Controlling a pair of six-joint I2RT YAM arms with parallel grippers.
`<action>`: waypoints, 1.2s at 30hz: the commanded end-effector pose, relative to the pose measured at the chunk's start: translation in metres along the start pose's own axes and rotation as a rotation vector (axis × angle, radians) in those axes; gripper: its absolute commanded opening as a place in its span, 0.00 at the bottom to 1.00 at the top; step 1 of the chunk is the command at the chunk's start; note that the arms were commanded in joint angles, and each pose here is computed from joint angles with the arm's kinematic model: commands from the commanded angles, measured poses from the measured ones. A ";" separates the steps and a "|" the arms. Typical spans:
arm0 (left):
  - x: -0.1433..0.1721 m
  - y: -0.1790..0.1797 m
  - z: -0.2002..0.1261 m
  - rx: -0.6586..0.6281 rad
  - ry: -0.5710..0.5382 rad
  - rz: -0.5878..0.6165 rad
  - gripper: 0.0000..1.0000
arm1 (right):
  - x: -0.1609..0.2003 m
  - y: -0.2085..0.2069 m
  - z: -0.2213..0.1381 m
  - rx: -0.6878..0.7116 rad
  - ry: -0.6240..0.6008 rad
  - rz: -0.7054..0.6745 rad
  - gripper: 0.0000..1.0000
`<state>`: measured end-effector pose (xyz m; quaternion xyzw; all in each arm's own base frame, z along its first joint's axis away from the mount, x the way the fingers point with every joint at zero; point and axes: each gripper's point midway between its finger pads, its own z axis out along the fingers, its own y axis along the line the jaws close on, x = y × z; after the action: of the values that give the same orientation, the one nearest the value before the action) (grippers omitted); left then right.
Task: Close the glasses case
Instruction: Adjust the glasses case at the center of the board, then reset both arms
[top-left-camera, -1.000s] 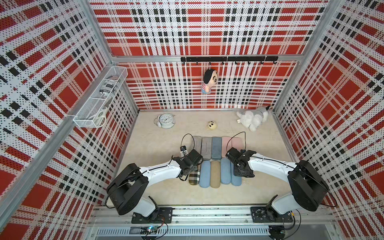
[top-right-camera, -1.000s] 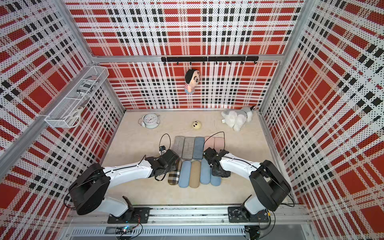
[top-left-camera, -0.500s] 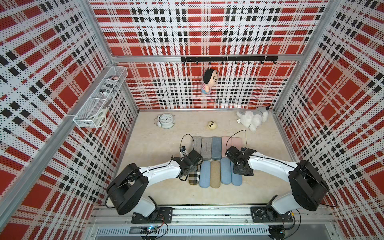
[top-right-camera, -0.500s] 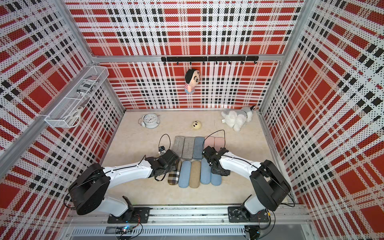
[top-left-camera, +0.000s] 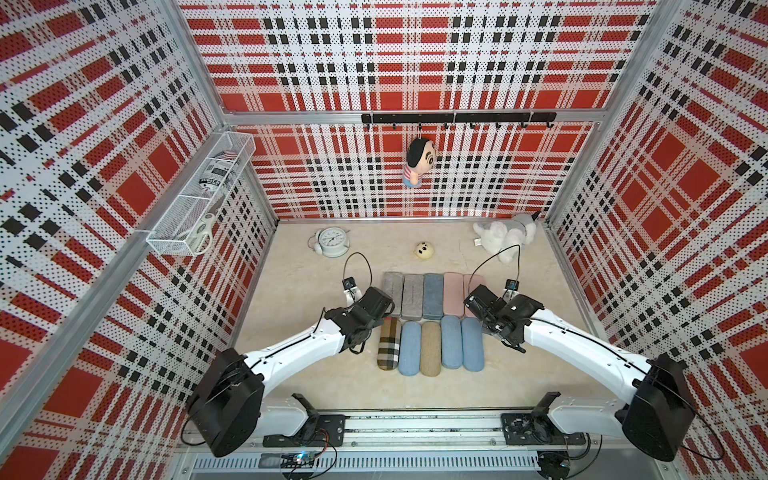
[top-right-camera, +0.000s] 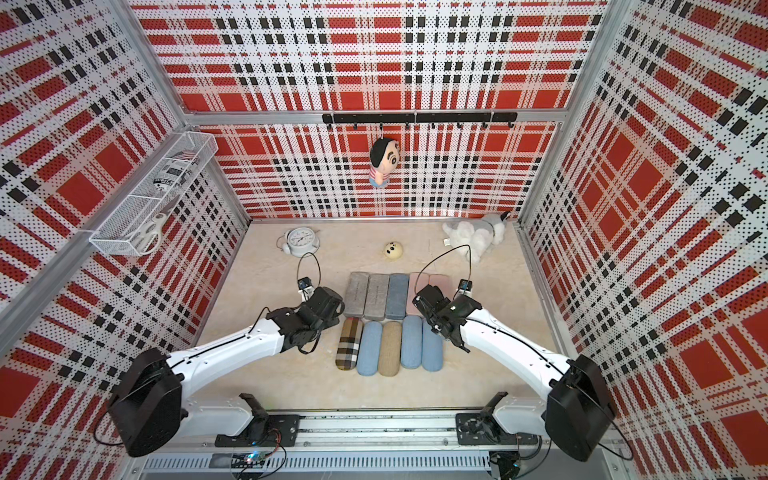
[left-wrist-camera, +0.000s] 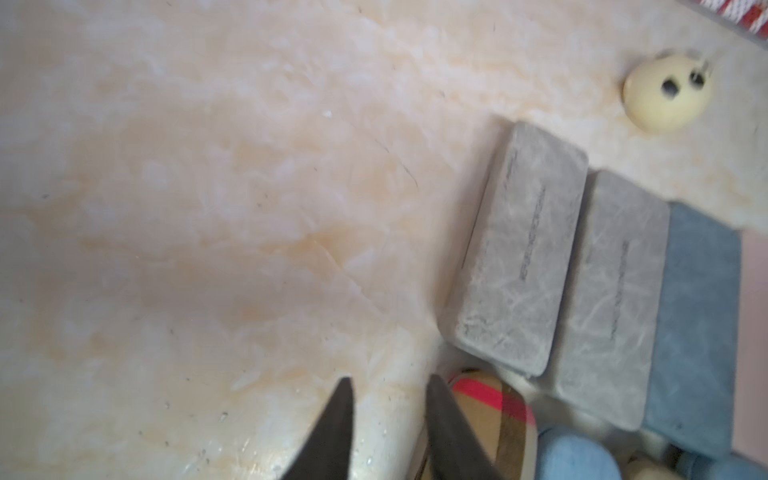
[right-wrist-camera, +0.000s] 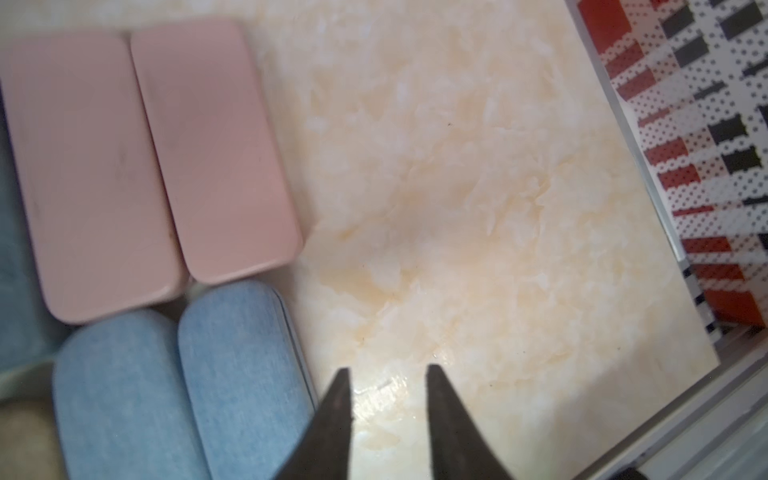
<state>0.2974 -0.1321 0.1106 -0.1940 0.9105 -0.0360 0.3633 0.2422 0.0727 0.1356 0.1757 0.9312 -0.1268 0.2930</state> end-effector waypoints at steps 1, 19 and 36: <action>-0.042 0.018 -0.004 -0.037 -0.091 -0.020 0.98 | -0.024 -0.009 -0.012 0.000 -0.129 0.049 0.96; -0.140 0.132 -0.003 -0.224 -0.458 -0.142 0.98 | -0.082 -0.002 -0.005 -0.009 -0.423 0.013 1.00; -0.133 0.173 0.001 -0.119 -0.792 -0.061 0.98 | -0.094 0.008 0.039 -0.024 -0.502 -0.068 1.00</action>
<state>0.3190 0.0835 0.1241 -0.2632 0.7498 0.1197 0.5952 0.3258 0.0409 0.1531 0.1127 0.8475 -0.1657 0.4914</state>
